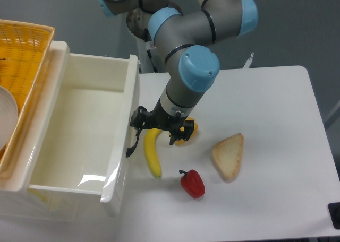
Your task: Slide the top white drawer open
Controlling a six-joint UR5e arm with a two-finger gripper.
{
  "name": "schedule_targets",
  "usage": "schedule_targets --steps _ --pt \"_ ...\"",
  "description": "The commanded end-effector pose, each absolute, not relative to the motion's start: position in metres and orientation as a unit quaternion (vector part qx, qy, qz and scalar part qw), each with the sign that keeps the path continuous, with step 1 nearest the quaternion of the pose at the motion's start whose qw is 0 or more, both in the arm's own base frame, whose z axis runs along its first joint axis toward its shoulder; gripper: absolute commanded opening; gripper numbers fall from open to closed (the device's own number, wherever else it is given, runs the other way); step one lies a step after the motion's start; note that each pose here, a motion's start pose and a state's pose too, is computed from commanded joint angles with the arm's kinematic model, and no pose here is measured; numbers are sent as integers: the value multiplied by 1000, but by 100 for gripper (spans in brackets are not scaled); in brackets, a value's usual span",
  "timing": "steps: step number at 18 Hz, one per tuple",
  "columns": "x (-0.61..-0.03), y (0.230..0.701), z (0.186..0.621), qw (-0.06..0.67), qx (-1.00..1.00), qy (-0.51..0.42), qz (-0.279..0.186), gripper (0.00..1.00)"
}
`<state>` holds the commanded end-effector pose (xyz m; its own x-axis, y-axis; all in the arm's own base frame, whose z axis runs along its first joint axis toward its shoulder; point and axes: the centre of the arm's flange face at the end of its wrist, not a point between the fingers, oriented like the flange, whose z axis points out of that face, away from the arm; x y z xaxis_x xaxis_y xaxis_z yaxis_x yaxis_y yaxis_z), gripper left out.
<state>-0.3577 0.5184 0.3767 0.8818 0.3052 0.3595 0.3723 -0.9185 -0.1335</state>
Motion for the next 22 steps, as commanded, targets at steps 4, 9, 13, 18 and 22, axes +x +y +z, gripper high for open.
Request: schedule_targets --steps 4,9,13,18,22 --pt "-366 513 389 113 -964 -178 -161 100" --pt "-378 511 396 132 -975 -132 -118 100" --pt "-402 487 393 90 -993 -59 -57 100" --pt "-419 479 386 56 -998 7 -9 100" --pt "-457 462 349 17 -1000 2 -4 100"
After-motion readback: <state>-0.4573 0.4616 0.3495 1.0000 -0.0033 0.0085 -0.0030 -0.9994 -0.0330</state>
